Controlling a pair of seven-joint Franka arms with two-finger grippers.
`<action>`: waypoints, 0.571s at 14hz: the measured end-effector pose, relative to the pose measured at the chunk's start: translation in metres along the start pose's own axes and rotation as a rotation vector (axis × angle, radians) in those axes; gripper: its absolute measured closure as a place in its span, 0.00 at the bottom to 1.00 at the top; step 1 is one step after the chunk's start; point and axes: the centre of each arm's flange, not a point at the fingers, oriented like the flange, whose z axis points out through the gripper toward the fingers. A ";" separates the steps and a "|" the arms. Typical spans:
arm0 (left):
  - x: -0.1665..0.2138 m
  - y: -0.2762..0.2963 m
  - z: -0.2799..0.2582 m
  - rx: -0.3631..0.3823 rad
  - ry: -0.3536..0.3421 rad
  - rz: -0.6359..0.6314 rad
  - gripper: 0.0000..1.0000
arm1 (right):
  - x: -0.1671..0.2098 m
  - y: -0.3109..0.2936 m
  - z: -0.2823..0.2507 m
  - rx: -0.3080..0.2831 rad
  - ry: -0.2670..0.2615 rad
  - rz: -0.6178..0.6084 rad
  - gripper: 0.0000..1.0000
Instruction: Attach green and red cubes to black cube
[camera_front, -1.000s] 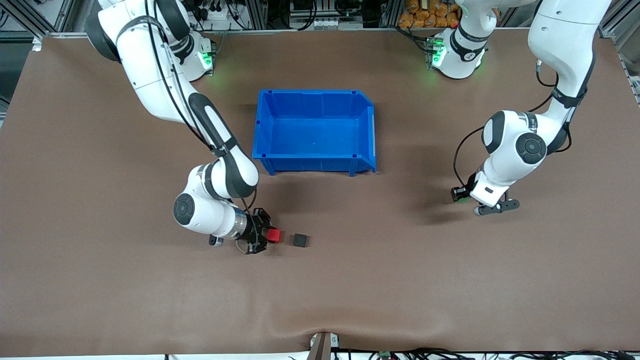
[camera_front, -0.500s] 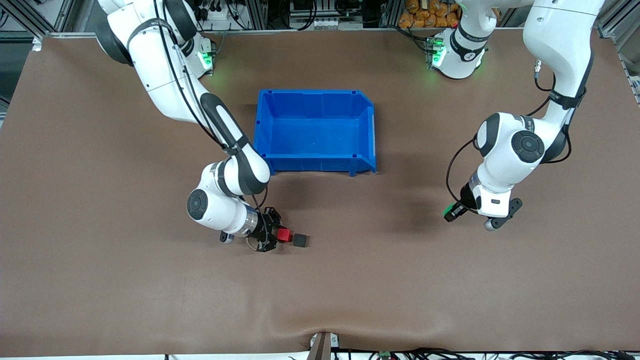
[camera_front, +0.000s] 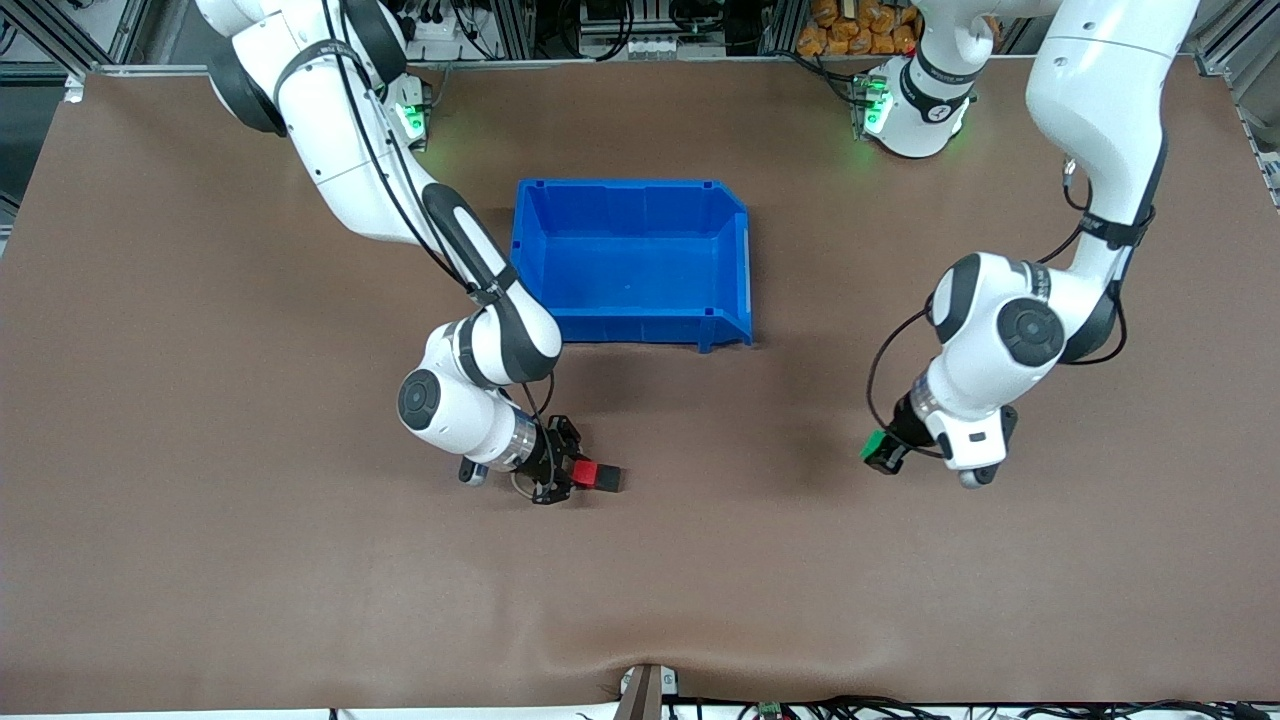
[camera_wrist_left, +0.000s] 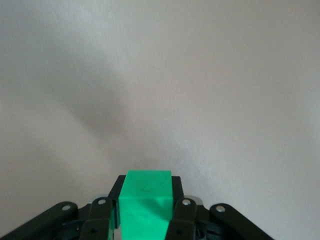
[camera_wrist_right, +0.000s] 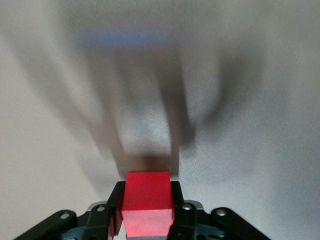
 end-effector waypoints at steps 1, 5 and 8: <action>-0.006 0.010 -0.002 0.015 -0.008 -0.035 0.60 | -0.003 0.006 0.008 -0.006 0.010 -0.017 0.44; -0.019 0.035 -0.019 -0.002 -0.009 -0.176 0.60 | -0.016 0.016 0.014 -0.001 0.042 -0.093 0.05; -0.024 0.049 -0.032 -0.033 -0.008 -0.275 0.60 | -0.015 0.010 0.005 -0.045 0.064 -0.140 0.00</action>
